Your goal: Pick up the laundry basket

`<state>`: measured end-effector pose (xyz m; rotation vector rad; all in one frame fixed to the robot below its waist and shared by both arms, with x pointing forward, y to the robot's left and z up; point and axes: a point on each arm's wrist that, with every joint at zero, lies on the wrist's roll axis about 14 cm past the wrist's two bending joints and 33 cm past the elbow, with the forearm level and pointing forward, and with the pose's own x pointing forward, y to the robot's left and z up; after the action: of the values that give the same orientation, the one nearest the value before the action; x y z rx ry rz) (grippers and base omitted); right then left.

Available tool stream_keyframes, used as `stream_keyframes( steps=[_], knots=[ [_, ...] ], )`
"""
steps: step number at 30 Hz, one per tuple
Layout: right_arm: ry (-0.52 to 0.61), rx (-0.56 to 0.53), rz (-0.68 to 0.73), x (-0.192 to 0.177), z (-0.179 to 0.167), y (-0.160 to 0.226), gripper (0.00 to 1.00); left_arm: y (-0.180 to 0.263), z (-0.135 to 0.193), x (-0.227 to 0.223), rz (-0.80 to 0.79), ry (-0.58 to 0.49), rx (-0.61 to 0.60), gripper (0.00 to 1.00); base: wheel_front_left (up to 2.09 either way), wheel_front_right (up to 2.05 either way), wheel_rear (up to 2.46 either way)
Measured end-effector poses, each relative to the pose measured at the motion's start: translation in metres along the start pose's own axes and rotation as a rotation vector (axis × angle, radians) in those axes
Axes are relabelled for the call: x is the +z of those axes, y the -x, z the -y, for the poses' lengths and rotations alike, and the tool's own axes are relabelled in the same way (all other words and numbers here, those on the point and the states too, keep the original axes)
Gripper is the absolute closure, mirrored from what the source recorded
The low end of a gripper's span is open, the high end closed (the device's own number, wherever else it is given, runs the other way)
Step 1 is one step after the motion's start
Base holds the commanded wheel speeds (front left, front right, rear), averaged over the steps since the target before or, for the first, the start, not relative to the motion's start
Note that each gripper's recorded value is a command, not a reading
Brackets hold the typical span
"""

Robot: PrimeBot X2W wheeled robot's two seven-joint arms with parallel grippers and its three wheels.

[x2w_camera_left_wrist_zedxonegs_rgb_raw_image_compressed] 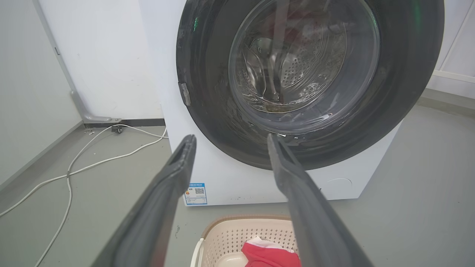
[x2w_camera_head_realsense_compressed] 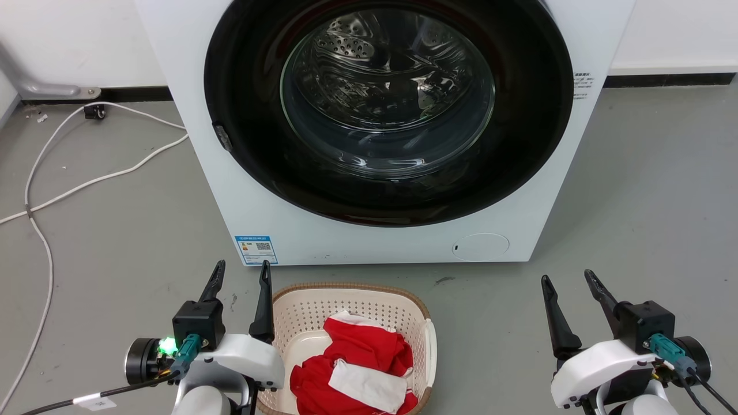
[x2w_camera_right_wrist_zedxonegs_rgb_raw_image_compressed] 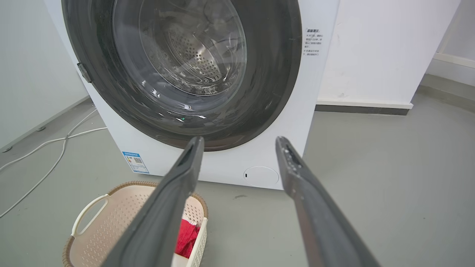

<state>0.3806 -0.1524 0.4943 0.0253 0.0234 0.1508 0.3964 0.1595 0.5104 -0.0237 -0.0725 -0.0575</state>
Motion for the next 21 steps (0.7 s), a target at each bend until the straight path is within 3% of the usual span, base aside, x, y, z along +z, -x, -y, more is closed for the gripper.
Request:
stream_keyframes(
  steps=[10,21],
  knots=[
    [-0.018,0.022,-0.014,-0.005,-0.007,-0.003,0.00,0.000,-0.004,-0.004,-0.011,0.008,0.012,0.00,0.00,0.00,0.00],
    [-0.052,0.131,-0.067,-0.020,-0.043,-0.021,0.00,-0.002,-0.022,-0.031,-0.088,0.025,0.074,0.00,0.00,0.00,0.00]
  ],
)
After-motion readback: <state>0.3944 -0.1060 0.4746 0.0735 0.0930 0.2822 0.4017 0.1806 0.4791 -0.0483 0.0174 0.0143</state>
